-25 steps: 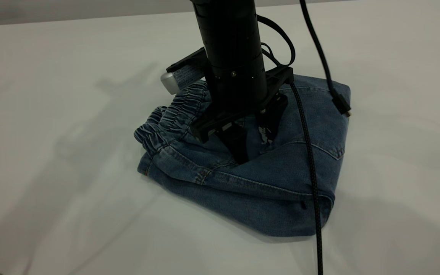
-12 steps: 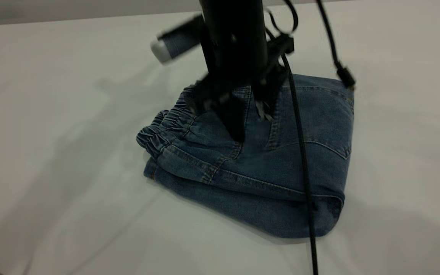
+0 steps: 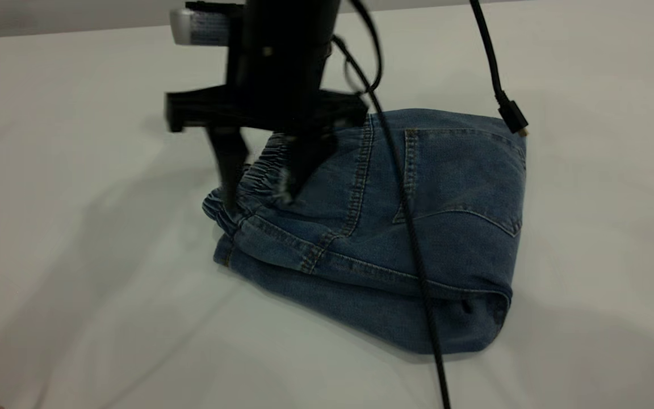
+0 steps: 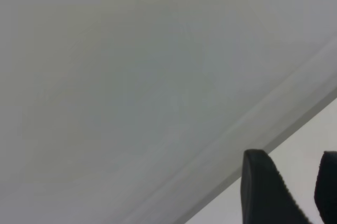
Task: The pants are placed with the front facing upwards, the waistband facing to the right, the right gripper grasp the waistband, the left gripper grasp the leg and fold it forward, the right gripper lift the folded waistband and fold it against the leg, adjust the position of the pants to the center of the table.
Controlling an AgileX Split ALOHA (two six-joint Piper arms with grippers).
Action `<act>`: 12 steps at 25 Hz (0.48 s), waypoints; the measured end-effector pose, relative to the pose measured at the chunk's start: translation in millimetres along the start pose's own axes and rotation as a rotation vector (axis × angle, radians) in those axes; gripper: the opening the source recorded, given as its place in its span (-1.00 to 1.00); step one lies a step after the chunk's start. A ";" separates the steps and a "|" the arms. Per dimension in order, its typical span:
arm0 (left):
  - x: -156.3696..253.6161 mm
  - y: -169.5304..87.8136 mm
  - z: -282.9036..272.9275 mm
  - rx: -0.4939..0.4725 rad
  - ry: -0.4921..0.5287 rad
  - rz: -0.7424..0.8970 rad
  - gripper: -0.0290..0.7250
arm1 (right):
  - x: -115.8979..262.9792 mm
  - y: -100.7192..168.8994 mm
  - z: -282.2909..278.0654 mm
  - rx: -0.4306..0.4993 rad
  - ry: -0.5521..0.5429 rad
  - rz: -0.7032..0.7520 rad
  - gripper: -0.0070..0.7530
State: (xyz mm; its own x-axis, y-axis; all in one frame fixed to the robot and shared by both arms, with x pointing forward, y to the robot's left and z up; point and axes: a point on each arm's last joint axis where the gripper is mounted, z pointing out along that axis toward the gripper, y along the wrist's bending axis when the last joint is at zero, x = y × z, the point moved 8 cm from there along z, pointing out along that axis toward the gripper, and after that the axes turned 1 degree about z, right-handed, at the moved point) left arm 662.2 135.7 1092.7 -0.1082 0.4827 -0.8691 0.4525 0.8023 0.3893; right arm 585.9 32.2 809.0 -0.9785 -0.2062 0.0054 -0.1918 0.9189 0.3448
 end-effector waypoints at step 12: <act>0.1 -0.1 0.0 0.000 0.001 0.000 -0.22 | -5.2 -0.4 23.8 -0.044 -0.007 0.201 -0.04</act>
State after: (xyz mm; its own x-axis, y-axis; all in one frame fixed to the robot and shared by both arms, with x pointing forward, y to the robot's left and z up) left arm 662.1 135.7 1092.6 -0.1089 0.4830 -0.8688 0.4529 0.8021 0.3892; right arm 589.3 40.9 786.5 -0.9973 -0.0179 0.0716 0.0105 0.9258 0.3777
